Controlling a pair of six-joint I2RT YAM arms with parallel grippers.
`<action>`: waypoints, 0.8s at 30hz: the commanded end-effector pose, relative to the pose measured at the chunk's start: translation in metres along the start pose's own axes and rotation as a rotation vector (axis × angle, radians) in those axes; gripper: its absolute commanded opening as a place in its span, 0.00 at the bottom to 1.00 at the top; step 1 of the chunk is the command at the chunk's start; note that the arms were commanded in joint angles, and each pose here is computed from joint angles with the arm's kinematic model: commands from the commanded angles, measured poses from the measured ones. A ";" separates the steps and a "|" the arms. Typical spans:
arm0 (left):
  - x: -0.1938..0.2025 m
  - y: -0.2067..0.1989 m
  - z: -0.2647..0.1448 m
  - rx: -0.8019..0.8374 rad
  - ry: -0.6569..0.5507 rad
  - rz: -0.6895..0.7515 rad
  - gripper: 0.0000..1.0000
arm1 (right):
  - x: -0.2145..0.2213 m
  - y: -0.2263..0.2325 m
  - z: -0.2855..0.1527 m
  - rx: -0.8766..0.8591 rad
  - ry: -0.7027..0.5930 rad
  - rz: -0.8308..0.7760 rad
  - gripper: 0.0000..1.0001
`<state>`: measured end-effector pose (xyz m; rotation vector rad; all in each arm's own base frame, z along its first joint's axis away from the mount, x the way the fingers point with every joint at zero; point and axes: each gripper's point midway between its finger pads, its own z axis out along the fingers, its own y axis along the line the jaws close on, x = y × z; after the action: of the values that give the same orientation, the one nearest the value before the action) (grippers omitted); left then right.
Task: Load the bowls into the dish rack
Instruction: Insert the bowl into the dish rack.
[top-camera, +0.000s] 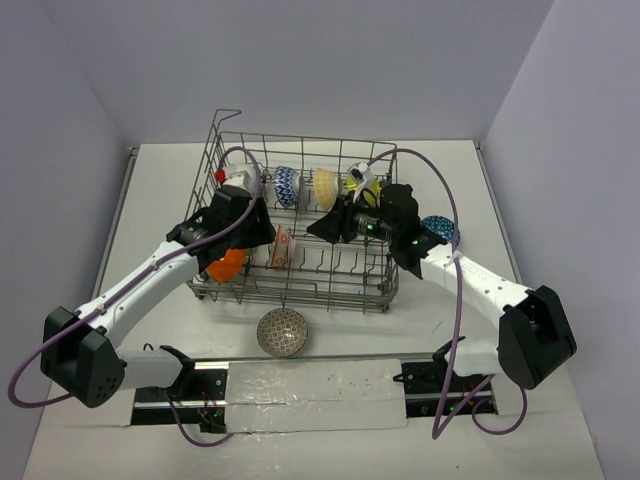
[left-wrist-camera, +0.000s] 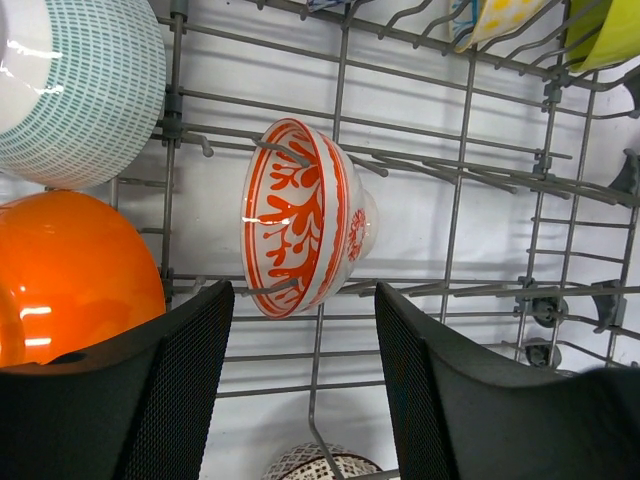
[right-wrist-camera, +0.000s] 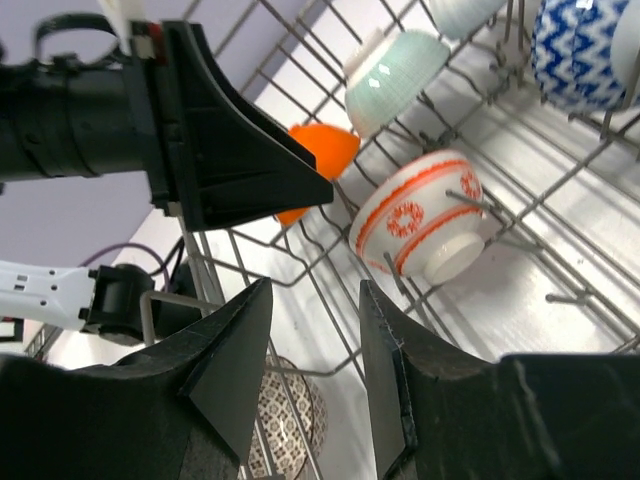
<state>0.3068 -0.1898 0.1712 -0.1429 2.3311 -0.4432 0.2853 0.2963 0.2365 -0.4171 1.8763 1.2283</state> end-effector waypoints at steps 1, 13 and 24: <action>-0.014 -0.006 -0.009 -0.013 -0.049 0.010 0.63 | 0.002 -0.002 0.003 -0.003 0.034 -0.013 0.48; -0.060 -0.014 -0.075 -0.024 -0.279 0.027 0.64 | 0.017 -0.015 0.034 -0.016 0.120 0.048 0.63; -0.077 0.035 -0.116 -0.288 -0.367 0.016 0.66 | 0.022 -0.005 0.041 -0.058 0.137 0.058 0.64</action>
<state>0.2866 -0.1345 0.2810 -0.2589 2.0290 -0.2138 0.2921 0.3217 0.1850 -0.4504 2.0653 1.2803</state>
